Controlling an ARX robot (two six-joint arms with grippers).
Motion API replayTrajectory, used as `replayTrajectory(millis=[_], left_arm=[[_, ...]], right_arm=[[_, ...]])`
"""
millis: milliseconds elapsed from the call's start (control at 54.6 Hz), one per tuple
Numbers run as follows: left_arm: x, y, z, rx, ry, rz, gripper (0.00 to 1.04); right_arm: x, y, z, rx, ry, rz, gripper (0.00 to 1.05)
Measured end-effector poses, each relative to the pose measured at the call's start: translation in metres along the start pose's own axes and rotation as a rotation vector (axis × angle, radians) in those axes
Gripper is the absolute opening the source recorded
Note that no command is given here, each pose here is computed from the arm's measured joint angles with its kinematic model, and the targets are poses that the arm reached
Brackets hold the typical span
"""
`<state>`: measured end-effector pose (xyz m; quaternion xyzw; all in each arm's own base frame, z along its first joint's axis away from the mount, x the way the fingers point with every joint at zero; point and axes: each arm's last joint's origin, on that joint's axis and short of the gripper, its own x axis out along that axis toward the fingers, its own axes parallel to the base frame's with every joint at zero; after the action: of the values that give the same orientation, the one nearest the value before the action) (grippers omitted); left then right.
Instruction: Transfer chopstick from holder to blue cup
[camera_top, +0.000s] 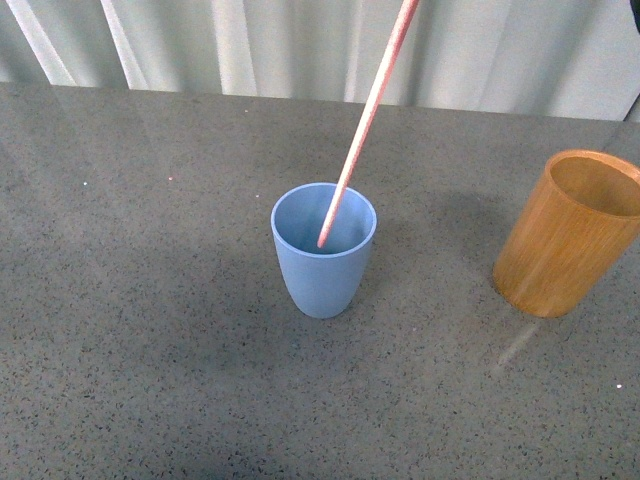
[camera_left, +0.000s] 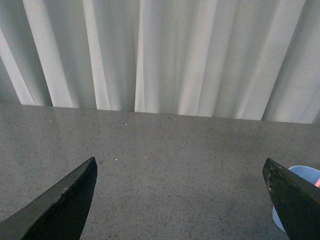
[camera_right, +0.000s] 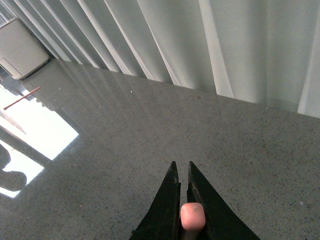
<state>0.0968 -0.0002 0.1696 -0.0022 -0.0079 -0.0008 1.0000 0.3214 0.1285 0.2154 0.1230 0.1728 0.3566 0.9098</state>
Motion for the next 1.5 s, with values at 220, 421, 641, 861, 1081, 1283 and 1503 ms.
replayTrajectory(millis=[220,421,641,861,1081,1283,1503], left_arm=[[0.000,0.000,0.000,0.000,0.000,0.000,0.98],[0.000,0.000,0.000,0.000,0.000,0.000,0.98],[0.000,0.000,0.000,0.000,0.000,0.000,0.98],[0.000,0.000,0.000,0.000,0.000,0.000,0.98],[0.000,0.000,0.000,0.000,0.000,0.000,0.98],[0.000,0.000,0.000,0.000,0.000,0.000,0.98],[0.000,0.000,0.000,0.000,0.000,0.000,0.98]], right_arm=[[0.006,-0.007,-0.010,-0.004,0.030,-0.029,0.08],[-0.001,-0.012,-0.003,-0.002,-0.018,-0.074,0.41],[-0.076,-0.016,0.013,-0.207,-0.397,-0.661,0.38],[-0.118,-0.019,-0.035,-0.248,-0.336,-0.724,0.01],[-0.147,-0.015,-0.056,-0.250,-0.348,-0.731,0.01],[-0.170,-0.009,-0.076,-0.249,-0.345,-0.730,0.01],[-0.192,-0.006,-0.091,-0.247,-0.345,-0.735,0.01]])
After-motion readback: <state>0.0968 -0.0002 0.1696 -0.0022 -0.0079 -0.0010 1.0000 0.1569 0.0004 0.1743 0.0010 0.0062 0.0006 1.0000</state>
